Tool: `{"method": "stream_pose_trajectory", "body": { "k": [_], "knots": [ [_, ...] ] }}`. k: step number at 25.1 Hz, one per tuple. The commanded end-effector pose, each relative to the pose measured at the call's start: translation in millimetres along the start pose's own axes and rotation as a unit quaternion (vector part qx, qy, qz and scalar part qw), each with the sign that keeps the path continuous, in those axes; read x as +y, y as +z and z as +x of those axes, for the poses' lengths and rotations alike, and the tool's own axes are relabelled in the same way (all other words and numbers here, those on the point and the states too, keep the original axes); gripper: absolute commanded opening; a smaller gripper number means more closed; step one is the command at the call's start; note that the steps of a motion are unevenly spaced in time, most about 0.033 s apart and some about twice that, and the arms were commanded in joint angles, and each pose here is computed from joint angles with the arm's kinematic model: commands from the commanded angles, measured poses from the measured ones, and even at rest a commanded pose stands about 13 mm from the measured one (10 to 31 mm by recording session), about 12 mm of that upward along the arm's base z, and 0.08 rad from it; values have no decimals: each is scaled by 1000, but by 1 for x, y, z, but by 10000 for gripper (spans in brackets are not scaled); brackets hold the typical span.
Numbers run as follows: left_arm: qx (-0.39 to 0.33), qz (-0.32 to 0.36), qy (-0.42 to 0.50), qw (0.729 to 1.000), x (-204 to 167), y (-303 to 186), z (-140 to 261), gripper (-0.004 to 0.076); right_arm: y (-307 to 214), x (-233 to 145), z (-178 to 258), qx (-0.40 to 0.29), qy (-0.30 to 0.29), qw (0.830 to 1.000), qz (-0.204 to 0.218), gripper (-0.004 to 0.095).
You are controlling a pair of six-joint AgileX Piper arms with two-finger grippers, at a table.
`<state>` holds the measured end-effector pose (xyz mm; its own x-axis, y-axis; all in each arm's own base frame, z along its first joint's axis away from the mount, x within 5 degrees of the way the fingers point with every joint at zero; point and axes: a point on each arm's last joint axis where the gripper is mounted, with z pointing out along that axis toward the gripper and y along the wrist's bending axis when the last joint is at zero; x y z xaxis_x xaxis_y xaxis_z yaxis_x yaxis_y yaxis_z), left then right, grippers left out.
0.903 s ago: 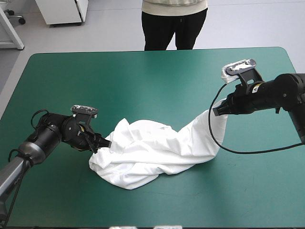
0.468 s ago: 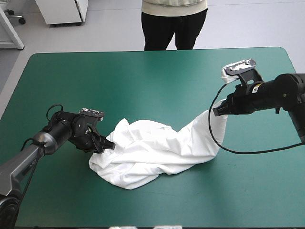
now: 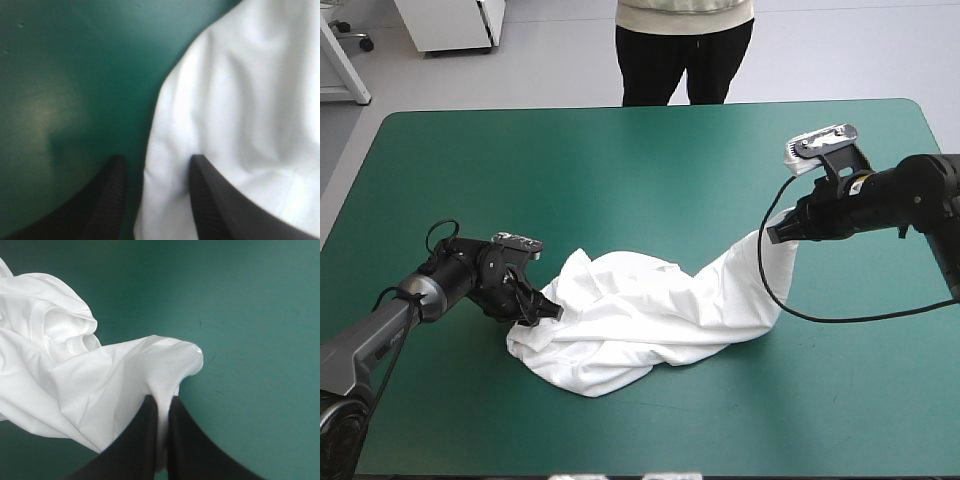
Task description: Fold the cloth
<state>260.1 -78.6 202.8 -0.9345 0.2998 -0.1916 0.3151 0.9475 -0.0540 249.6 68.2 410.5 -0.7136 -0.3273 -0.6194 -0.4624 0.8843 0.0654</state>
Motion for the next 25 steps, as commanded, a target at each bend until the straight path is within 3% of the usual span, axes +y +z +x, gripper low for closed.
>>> {"method": "stream_pose_trajectory", "body": {
  "k": [1,4,5,15,19,25],
  "knots": [
    [9,22,-14,1000,-5,6,4,136,-16,3,-6,-45,-5,999,6,0],
    [-3,20,-10,1000,-4,6,1,4,-16,3,-6,-45,-5,999,6,0],
    [-6,20,-5,1000,-4,6,1,-7,-16,3,-6,-44,-5,999,6,0],
    [-24,19,-4,1000,-5,-2,1,-9,-17,3,-5,-41,-6,999,5,0],
    [-89,15,-1,996,-6,-30,1,-9,-18,2,-3,-35,-8,999,14,0],
    [-121,16,2,992,-8,-52,-1,-9,-20,-1,-1,-26,-7,999,31,0]
  ]
}}
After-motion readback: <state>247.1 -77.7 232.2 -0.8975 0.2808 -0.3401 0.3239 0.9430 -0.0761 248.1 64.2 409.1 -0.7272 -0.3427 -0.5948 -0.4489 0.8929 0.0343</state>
